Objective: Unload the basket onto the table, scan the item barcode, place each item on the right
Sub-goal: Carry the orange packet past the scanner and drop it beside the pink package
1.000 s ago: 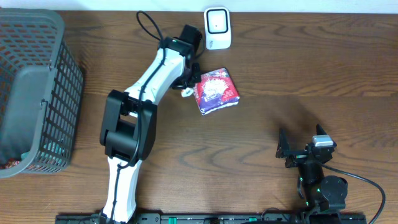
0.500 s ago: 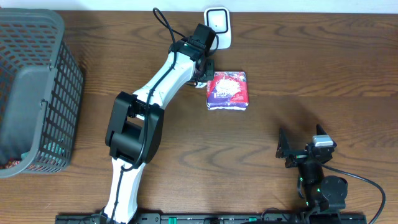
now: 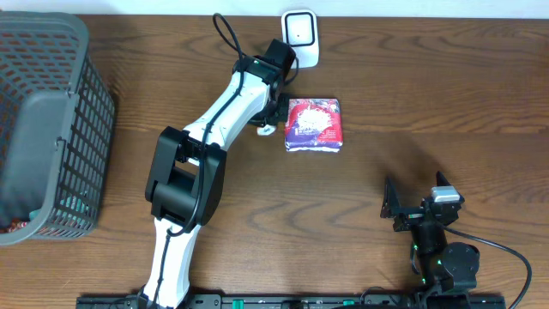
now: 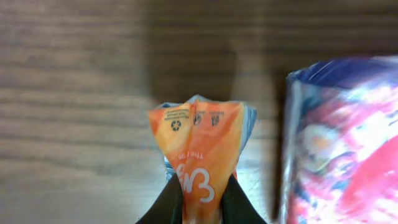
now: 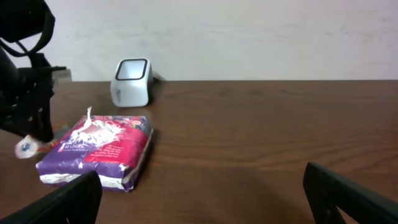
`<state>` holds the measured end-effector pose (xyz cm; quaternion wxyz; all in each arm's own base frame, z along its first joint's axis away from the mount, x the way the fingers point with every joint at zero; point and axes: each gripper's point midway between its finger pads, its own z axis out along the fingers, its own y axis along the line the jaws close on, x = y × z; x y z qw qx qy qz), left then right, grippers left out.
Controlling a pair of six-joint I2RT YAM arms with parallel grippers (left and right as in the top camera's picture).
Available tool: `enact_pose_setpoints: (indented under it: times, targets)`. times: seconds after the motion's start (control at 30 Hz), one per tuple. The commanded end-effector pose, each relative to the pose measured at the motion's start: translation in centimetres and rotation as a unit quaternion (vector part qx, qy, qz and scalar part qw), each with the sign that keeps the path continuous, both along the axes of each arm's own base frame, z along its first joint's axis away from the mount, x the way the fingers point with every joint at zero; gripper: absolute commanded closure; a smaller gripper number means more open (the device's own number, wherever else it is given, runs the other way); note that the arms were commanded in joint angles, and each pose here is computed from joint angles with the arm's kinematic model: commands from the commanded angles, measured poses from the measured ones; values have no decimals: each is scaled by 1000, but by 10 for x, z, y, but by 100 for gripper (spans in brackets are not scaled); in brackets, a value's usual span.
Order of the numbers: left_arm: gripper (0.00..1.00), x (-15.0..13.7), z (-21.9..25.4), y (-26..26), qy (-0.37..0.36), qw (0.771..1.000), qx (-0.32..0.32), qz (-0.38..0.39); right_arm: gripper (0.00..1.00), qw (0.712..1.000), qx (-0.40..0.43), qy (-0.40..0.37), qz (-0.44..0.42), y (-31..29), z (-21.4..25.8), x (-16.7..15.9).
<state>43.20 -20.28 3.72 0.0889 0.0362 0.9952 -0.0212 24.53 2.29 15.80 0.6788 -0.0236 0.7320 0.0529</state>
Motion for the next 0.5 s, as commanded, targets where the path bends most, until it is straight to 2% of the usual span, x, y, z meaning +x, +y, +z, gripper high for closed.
enact_pose_setpoints:
  times: [0.0, 0.07, 0.1, 0.13, 0.27, 0.43, 0.47]
  targets:
    - [83, 0, 10, 6, -10, 1000, 9, 7, 1, 1000, 5, 0, 0, 0, 0, 0]
    - [58, 0, 10, 6, -11, 1000, 9, 7, 1, 1000, 5, 0, 0, 0, 0, 0]
    - [41, 0, 10, 6, -12, 1000, 8, 7, 1, 1000, 5, 0, 0, 0, 0, 0]
    - [33, 1, 12, 6, -13, 1000, 7, 7, 1, 1000, 5, 0, 0, 0, 0, 0]
    - [31, 5, 31, 5, -25, 1000, 3, 3, 1, 1000, 5, 0, 0, 0, 0, 0]
    - [27, 23, 126, 12, -118, 993, -28, -13, 1, 1000, 5, 0, 0, 0, 0, 0]
    - [22, 27, 149, 20, -145, 989, -32, -7, 1, 1000, 5, 0, 0, 0, 0, 0]
